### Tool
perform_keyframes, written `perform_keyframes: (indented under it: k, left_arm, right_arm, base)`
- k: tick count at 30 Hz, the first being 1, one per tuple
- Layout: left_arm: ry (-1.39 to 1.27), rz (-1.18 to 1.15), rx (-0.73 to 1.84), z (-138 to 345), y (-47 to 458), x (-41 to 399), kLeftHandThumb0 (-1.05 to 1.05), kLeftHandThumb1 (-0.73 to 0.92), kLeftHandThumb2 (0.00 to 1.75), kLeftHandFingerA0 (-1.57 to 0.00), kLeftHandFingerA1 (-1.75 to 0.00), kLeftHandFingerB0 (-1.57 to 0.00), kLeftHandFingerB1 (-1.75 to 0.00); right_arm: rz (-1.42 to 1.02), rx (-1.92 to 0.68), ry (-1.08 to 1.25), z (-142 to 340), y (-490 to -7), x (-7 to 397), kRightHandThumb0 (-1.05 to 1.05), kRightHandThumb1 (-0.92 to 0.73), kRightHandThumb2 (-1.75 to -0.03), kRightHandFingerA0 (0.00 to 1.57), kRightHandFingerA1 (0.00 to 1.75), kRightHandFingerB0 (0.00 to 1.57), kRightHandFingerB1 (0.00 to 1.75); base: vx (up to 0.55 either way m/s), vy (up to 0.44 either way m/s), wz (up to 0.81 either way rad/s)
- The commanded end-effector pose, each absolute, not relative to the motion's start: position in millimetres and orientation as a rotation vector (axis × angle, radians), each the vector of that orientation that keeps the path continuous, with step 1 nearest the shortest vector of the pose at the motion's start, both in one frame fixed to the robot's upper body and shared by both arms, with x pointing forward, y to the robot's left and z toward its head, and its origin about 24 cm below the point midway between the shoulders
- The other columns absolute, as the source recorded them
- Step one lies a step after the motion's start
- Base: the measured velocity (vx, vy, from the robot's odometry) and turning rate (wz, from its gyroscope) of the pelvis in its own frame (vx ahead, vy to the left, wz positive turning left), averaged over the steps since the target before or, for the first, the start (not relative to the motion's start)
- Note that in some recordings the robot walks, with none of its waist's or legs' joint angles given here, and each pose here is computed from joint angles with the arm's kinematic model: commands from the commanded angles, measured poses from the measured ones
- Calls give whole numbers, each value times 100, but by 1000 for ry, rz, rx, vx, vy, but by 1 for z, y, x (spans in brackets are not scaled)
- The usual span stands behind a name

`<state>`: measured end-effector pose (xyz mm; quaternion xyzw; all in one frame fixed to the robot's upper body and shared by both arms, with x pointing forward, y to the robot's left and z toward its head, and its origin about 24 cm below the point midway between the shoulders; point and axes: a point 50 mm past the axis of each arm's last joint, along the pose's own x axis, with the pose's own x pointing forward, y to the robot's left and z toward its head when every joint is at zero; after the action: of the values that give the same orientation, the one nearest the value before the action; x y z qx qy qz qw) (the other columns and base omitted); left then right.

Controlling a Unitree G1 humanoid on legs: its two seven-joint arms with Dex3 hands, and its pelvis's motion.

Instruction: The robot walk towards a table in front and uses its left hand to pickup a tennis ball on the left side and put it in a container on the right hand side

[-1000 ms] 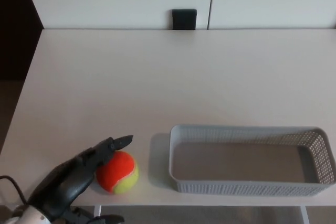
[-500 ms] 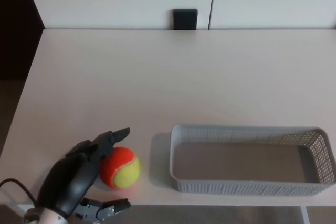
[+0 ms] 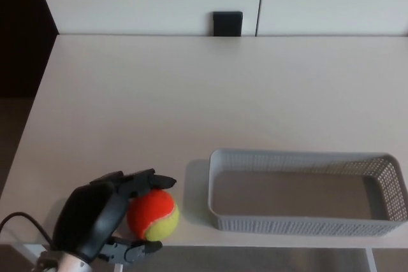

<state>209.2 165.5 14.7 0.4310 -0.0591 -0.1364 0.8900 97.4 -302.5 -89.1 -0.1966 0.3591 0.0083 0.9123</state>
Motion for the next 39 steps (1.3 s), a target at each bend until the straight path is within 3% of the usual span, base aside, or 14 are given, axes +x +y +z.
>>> perform_keyframes:
  k: [1,17,20,30,33,39]
  left_arm:
    - [-1,-296,921,4,171,209,-3,77,67,-119,-90,-95,-75]
    - [6,-342,792,13,166,205,6,74,78,-116,-98,-91,-83]
    - [-23,-392,617,35,163,201,1,79,79,-107,-102,-87,-84]
    - [-64,-628,418,95,159,193,-8,77,84,-111,-108,-84,-85]
    - [-98,-794,256,133,155,179,-8,72,88,-108,-114,-88,-91]
    - [-248,-725,157,158,149,181,-12,75,84,-106,-117,-87,-92]
  right_arm:
    - [25,-438,747,-87,-308,98,-44,-51,-76,69,57,50,50]
    - [30,-449,741,-87,-309,100,-45,-51,-76,68,56,52,51]
    - [40,-457,732,-87,-309,101,-42,-52,-75,71,56,52,50]
    - [51,-491,725,-85,-311,104,-43,-52,-77,72,58,52,51]
    - [66,-523,750,-85,-311,104,-43,-52,-77,70,57,52,51]
    - [76,-529,740,-85,-312,103,-42,-51,-77,71,58,52,51]
  base:
    - [0,0,0]
    - [0,0,0]
    - [0,0,0]
    - [0,0,0]
    - [0,0,0]
    - [0,0,0]
